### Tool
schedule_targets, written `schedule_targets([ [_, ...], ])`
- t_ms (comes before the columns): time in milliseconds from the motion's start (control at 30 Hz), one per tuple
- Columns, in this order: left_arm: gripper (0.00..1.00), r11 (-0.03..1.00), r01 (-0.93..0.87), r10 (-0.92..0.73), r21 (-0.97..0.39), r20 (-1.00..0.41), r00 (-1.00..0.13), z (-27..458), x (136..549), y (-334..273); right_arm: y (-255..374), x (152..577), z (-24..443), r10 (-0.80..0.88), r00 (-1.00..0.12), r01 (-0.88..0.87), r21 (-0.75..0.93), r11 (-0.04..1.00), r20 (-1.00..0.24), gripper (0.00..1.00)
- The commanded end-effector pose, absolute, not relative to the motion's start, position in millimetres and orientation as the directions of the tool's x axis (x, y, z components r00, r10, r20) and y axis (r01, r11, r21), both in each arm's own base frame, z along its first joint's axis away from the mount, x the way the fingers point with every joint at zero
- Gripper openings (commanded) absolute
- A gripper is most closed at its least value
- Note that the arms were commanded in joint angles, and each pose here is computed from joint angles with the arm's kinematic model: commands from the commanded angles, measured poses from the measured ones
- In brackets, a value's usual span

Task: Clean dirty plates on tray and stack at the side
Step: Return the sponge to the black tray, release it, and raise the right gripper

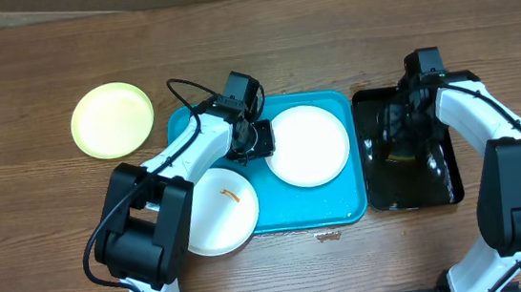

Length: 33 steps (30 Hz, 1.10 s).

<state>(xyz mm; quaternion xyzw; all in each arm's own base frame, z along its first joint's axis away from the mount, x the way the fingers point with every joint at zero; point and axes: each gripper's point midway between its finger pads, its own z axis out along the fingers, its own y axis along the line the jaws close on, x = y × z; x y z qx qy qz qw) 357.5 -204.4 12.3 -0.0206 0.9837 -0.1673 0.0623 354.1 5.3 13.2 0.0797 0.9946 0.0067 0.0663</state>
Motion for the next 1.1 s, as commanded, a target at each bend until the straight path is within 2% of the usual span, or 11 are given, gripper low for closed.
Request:
schedule_targets([
  [0,0.32,0.948,-0.020,-0.061,-0.319,-0.120,-0.991,9,360,-202,1,363,21,0.159,-0.973,0.161,0.000,0.987,-0.165,0.11],
  [67,0.32,0.948,-0.016,-0.058,-0.318,-0.121,-0.991,9,360,-202,0,362,19,0.159,-0.974,0.161,-0.003,0.987,-0.163,0.11],
  [100,0.32,0.948,-0.012,-0.054,-0.318,-0.122,-0.991,9,360,-202,0,362,18,0.159,-0.974,0.161,-0.003,0.987,-0.162,0.27],
  [133,0.33,0.948,-0.012,-0.053,-0.318,-0.123,-0.991,9,360,-202,0,362,18,0.159,-0.973,0.161,-0.003,0.987,-0.166,0.61],
  [233,0.33,0.948,-0.008,-0.051,-0.318,-0.125,-0.991,9,360,-202,0,370,19,0.158,-0.968,0.161,0.002,0.987,-0.195,0.88],
  [433,0.33,0.945,0.000,-0.053,-0.326,-0.153,-0.987,11,366,-204,0,385,23,0.159,-0.954,0.161,0.014,0.987,-0.256,0.81],
  [600,0.33,0.945,0.002,-0.054,-0.327,-0.164,-0.985,12,369,-204,1,382,22,0.159,-0.957,0.161,0.012,0.987,-0.243,0.21],
  [633,0.33,0.945,0.003,-0.053,-0.326,-0.164,-0.985,12,369,-205,1,382,22,0.159,-0.957,0.161,0.012,0.987,-0.243,0.21],
  [700,0.34,0.946,0.006,-0.051,-0.325,-0.168,-0.985,12,369,-206,1,384,23,0.159,-0.955,0.161,0.014,0.987,-0.252,0.64],
  [767,0.36,0.947,0.013,-0.047,-0.322,-0.178,-0.983,12,370,-207,1,389,26,0.159,-0.951,0.160,0.016,0.987,-0.267,0.82],
  [1067,0.35,0.968,0.043,-0.006,-0.249,-0.193,-0.981,5,360,-210,-7,401,64,0.196,-0.947,0.187,0.061,0.980,-0.254,0.86],
])
